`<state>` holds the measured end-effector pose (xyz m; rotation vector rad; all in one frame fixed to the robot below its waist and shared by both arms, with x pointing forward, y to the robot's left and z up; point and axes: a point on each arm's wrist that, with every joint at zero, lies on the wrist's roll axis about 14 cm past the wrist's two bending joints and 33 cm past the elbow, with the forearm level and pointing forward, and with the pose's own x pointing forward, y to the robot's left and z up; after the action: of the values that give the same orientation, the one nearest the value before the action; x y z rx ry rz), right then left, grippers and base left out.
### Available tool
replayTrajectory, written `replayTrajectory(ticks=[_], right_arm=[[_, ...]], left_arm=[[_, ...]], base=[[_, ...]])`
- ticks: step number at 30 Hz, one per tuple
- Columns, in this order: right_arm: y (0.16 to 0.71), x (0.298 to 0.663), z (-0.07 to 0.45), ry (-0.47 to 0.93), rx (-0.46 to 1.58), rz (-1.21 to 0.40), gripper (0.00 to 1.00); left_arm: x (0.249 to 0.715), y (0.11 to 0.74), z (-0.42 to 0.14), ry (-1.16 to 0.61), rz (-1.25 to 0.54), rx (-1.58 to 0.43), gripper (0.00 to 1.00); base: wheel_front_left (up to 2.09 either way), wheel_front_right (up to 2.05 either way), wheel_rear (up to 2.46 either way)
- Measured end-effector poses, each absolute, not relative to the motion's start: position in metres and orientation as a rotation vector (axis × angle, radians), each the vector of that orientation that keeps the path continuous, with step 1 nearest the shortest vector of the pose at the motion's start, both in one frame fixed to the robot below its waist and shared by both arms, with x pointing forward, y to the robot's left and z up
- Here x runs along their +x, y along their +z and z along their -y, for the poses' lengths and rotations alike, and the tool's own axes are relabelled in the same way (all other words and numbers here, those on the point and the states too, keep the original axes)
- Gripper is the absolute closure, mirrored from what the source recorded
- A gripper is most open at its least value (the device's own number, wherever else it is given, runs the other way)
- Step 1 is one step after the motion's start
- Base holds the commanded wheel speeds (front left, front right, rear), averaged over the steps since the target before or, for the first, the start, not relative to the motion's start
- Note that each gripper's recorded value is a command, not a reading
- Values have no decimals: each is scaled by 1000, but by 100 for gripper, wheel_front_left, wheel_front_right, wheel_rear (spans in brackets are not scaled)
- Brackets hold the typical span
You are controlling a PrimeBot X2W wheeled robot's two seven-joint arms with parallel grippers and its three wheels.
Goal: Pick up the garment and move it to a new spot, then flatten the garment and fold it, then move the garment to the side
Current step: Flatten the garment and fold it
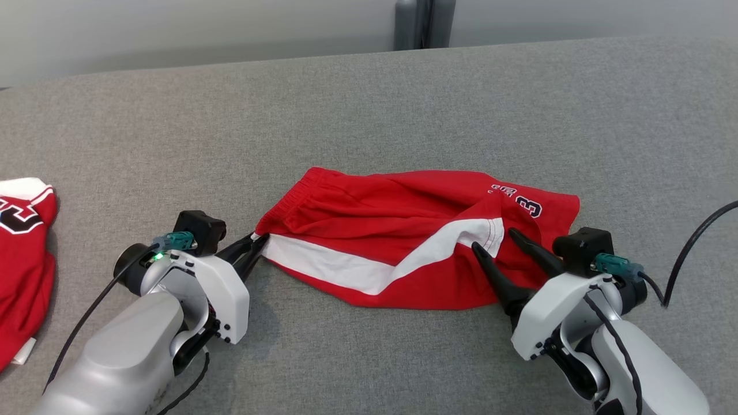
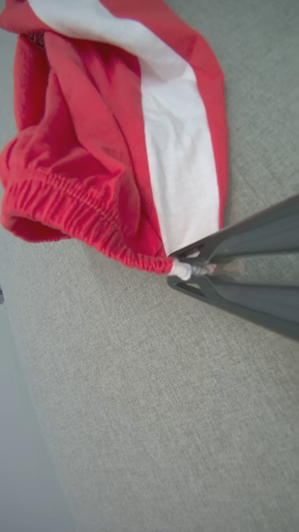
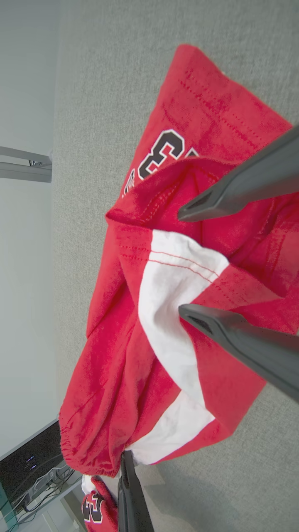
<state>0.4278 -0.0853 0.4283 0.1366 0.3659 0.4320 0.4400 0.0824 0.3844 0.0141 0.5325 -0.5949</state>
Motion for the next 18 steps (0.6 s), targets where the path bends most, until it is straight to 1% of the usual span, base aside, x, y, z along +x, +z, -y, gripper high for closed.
replayTrajectory(ticks=[1, 2, 3, 4, 10, 14, 18], right_arm=[[429, 429, 82, 442, 145, -364, 0], [428, 430, 79, 447, 161, -367, 8], [428, 431, 77, 455, 158, -369, 46], [428, 432, 76, 461, 160, -368, 100], [433, 438, 70, 490, 184, -334, 100], [452, 447, 78, 479, 197, -239, 100], [481, 458, 95, 447, 193, -118, 100]], left_arm=[[441, 385, -82, -596, -527, 13, 100], [442, 386, -81, -597, -522, 10, 100], [443, 386, -81, -598, -517, 8, 100], [443, 387, -80, -598, -513, 3, 100], [449, 392, -81, -586, -473, -28, 100], [459, 403, -85, -552, -418, -61, 100], [476, 433, -87, -497, -319, -118, 100]], base=[[0, 0, 0], [0, 0, 0], [0, 0, 0], [0, 0, 0], [0, 0, 0], [0, 0, 0], [0, 0, 0]])
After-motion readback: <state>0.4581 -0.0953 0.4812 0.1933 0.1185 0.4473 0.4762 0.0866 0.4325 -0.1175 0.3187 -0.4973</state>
